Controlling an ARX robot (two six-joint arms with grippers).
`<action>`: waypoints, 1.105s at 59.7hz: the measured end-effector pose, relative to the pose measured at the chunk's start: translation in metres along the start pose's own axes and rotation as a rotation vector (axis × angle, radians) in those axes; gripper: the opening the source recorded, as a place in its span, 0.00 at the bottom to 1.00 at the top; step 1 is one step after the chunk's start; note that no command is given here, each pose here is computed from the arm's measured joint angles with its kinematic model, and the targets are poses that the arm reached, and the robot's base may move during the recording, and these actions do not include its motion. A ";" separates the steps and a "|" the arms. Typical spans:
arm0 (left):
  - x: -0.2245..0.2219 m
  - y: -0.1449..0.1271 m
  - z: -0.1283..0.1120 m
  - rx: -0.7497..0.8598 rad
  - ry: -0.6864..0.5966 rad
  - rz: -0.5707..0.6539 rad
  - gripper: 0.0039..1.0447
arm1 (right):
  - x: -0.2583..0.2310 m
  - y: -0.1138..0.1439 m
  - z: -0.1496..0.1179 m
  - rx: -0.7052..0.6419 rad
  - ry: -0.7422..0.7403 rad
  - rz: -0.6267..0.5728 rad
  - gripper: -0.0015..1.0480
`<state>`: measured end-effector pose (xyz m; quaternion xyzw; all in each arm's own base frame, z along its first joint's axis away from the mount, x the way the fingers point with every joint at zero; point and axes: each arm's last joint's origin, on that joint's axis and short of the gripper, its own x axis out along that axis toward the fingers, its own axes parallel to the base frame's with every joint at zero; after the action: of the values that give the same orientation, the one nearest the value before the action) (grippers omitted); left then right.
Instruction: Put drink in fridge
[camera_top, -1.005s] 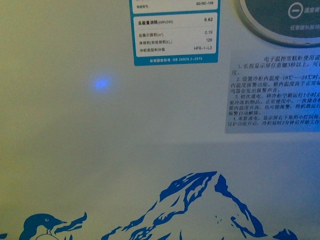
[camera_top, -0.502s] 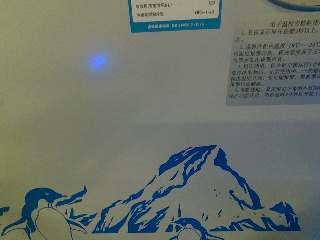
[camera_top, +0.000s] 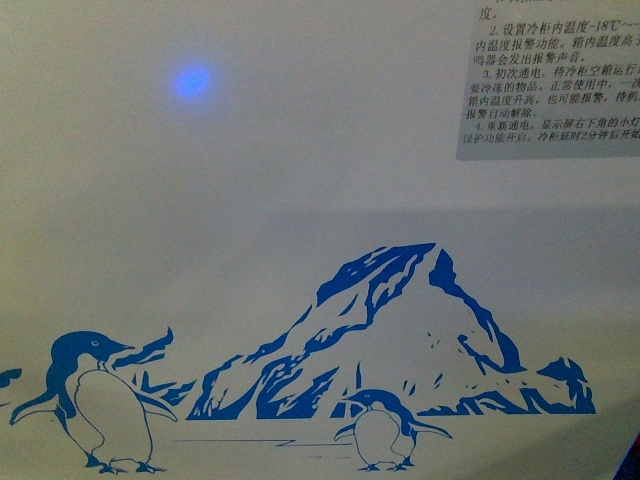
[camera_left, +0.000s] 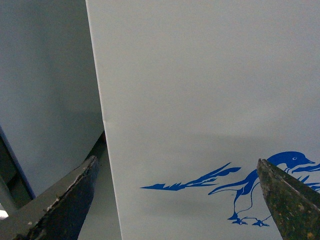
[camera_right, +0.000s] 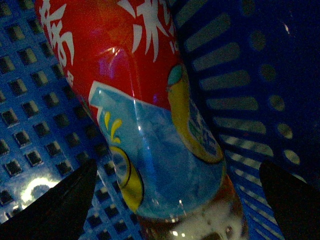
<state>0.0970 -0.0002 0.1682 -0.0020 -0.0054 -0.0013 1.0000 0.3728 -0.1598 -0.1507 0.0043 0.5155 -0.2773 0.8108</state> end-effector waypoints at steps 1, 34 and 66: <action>0.000 0.000 0.000 0.000 0.000 0.000 0.92 | 0.001 0.000 0.000 0.002 0.000 0.000 0.93; 0.000 0.000 0.000 0.000 0.000 0.000 0.92 | 0.043 0.007 -0.006 0.098 0.048 0.040 0.93; 0.000 0.000 0.000 0.000 0.000 0.000 0.92 | 0.040 0.003 -0.007 0.131 0.032 0.142 0.50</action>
<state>0.0970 -0.0002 0.1682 -0.0020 -0.0054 -0.0012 1.0000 0.3807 -0.1733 -0.1883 0.0982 0.5076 -0.2519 0.8181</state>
